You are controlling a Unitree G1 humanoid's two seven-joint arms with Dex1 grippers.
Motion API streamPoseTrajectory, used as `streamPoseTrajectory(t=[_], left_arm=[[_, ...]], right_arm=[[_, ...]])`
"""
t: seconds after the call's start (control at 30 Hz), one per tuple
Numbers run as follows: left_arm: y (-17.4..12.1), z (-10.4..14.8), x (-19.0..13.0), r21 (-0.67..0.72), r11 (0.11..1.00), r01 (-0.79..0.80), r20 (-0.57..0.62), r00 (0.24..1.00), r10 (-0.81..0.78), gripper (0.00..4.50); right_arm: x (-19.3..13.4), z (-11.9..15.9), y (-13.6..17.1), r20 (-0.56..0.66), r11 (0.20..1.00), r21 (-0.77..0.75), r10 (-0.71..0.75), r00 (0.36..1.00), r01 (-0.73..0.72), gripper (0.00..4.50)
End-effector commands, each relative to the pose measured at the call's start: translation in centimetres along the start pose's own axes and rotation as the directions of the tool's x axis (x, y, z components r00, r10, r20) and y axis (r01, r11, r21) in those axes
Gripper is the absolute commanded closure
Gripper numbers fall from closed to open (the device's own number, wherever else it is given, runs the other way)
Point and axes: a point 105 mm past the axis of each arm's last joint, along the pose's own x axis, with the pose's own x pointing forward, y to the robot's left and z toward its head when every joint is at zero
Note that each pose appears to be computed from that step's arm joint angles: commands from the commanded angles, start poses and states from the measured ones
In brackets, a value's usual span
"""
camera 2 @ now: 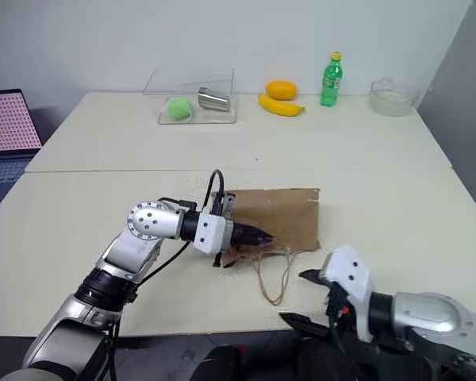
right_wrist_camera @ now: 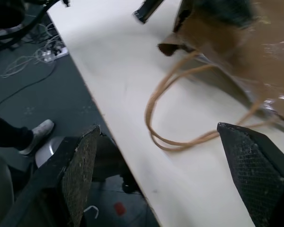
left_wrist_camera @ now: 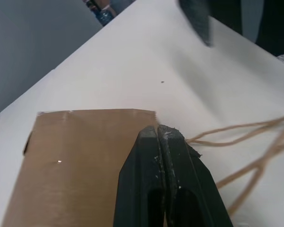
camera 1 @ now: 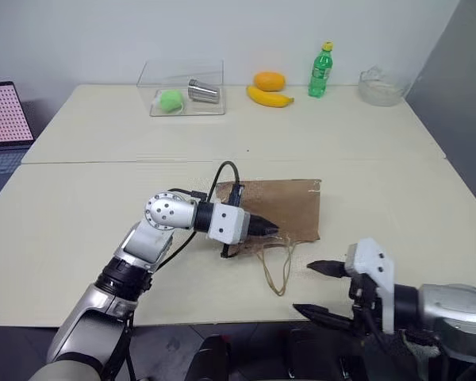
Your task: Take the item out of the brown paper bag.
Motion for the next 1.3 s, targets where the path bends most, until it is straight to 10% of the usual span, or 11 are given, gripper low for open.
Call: streamPoseTrajectory(t=[0.03, 0.33, 0.67, 1.3], left_arm=[[0.6, 1.6, 0.0, 0.036, 0.999, -0.010, 0.041, 0.999, 0.009, 4.46], [-0.5, 1.7, -3.7, 0.016, 0.986, 0.164, 0.047, 0.985, -0.164, 4.46], [-3.5, 1.4, -3.2, 0.128, 0.951, 0.282, 0.036, 0.957, -0.288, 1.96], [-4.1, 0.2, 0.1, 0.232, 0.944, 0.233, 0.051, 0.967, -0.251, 1.96]], right_arm=[[1.0, 0.1, 2.6, -0.008, 0.994, -0.070, 0.084, 0.996, -0.084, 0.34], [0.8, -0.4, 2.1, -0.023, 0.996, -0.073, 0.052, 0.998, -0.053, 0.34], [0.3, -0.3, 1.6, 0.007, 0.999, -0.046, 0.000, 1.000, 0.001, 0.34], [-0.5, -0.3, 1.7, 0.004, 1.000, -0.007, -0.027, 1.000, 0.027, 0.34]])
